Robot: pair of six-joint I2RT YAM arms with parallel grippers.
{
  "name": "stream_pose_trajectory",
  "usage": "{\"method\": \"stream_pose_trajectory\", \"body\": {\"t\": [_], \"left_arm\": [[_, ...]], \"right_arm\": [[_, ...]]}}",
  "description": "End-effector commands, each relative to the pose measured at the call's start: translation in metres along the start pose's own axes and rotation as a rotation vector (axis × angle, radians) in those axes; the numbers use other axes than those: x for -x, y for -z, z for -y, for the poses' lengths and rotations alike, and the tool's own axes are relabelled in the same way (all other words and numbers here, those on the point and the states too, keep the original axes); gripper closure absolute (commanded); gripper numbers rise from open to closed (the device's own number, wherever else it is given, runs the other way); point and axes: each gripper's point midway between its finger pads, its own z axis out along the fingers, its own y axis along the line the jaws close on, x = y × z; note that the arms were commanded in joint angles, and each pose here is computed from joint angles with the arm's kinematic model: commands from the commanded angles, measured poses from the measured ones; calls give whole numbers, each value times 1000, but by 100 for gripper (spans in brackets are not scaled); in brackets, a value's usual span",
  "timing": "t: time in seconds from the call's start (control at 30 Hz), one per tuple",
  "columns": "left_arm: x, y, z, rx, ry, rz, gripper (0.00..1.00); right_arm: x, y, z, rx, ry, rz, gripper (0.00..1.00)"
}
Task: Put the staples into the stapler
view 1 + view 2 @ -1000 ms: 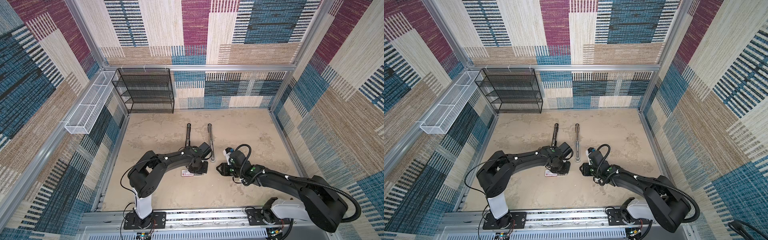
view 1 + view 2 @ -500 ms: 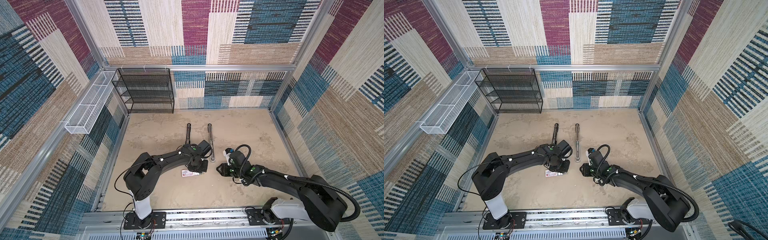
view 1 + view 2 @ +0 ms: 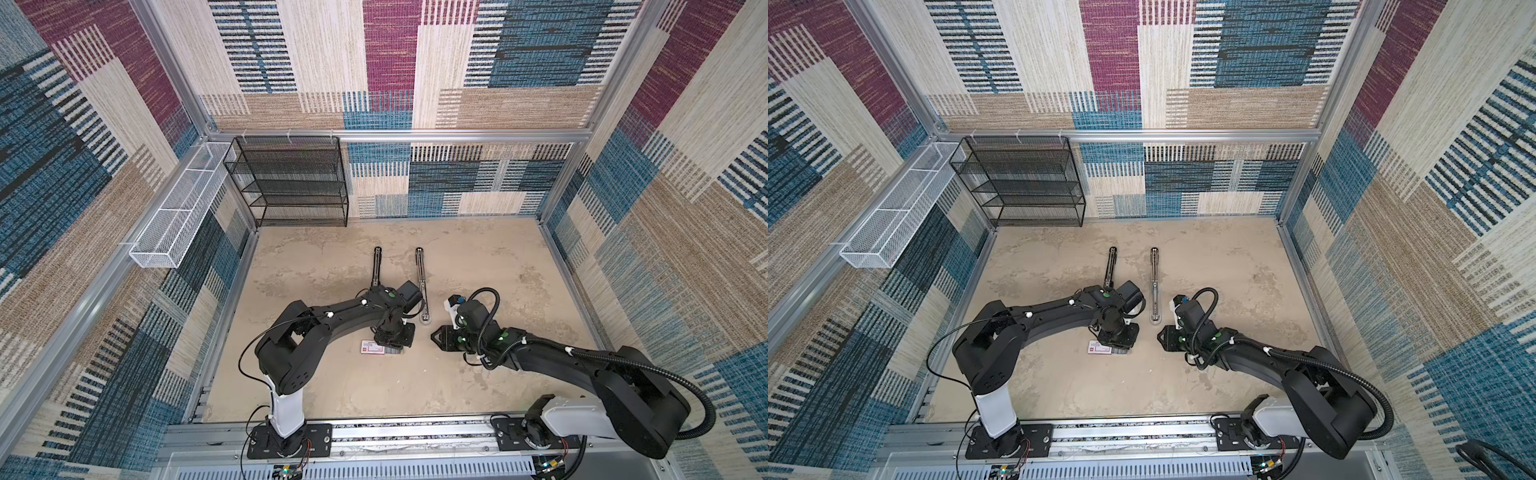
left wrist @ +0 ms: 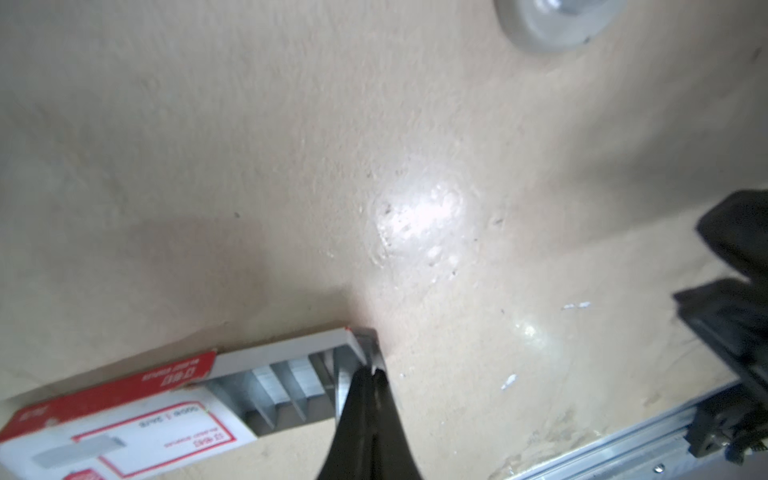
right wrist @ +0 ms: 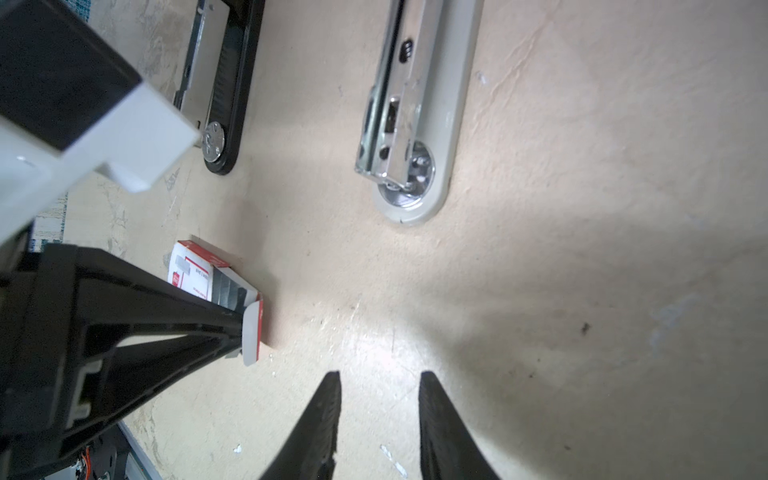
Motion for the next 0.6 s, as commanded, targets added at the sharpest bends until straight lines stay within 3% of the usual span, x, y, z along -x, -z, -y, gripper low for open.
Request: {"method": "stream_pose_trajectory", "body": {"t": [0.0,0.57], "left_arm": [[-7,-1,0,-3,-26,-32,100],[-31,9,-7,1,-58,-113,100]], "right_arm": [[9,1,-6,19,14,29,64],[8,-1,-6,19,16,20,65]]}}
